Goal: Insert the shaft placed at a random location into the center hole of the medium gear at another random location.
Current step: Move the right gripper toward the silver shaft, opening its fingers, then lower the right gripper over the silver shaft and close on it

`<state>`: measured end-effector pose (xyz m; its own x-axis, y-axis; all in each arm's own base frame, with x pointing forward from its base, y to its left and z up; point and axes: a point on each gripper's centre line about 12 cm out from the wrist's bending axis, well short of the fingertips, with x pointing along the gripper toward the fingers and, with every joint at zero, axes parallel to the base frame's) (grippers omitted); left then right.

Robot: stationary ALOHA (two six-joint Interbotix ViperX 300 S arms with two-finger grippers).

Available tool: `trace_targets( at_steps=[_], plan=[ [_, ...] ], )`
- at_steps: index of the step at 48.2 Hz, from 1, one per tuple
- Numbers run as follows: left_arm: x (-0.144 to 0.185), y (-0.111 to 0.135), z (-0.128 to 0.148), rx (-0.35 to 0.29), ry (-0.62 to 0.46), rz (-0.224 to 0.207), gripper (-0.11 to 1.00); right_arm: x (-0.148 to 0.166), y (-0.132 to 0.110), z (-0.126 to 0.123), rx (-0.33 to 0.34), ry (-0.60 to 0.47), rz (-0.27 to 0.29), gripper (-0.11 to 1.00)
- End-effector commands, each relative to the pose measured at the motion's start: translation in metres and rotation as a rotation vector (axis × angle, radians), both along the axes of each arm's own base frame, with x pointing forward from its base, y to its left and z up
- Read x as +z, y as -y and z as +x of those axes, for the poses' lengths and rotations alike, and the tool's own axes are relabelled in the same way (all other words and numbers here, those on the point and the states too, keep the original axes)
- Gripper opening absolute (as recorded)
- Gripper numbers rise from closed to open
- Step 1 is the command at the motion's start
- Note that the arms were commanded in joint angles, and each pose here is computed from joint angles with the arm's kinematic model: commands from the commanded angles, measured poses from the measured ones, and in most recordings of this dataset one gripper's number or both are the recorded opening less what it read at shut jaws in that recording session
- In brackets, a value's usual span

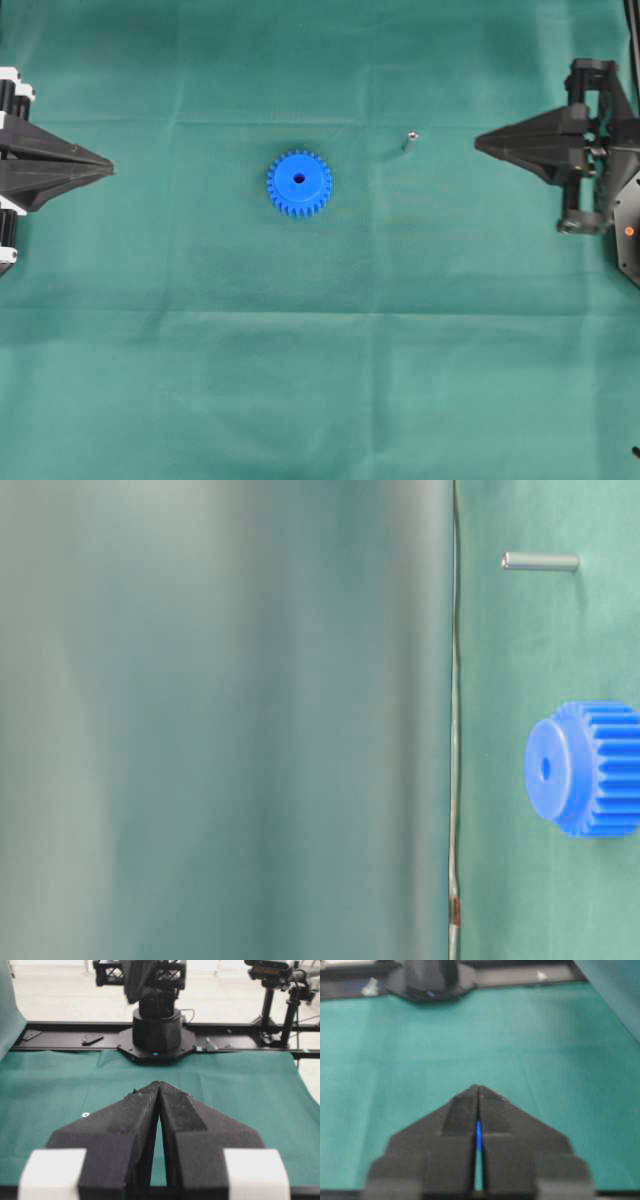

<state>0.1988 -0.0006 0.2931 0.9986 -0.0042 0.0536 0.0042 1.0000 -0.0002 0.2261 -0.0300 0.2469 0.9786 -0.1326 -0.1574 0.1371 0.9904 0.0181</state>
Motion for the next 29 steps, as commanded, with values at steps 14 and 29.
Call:
trace_targets(
  at_steps=[14, 29],
  plan=[
    [0.006, 0.000, 0.003, 0.001, 0.008, 0.000, 0.00, -0.044, 0.024, 0.029, -0.085, -0.144, 0.039, 0.86],
    [0.006, 0.000, 0.003, 0.001, 0.005, 0.000, 0.00, -0.093, 0.046, 0.051, -0.154, -0.236, 0.068, 0.85]
  ],
)
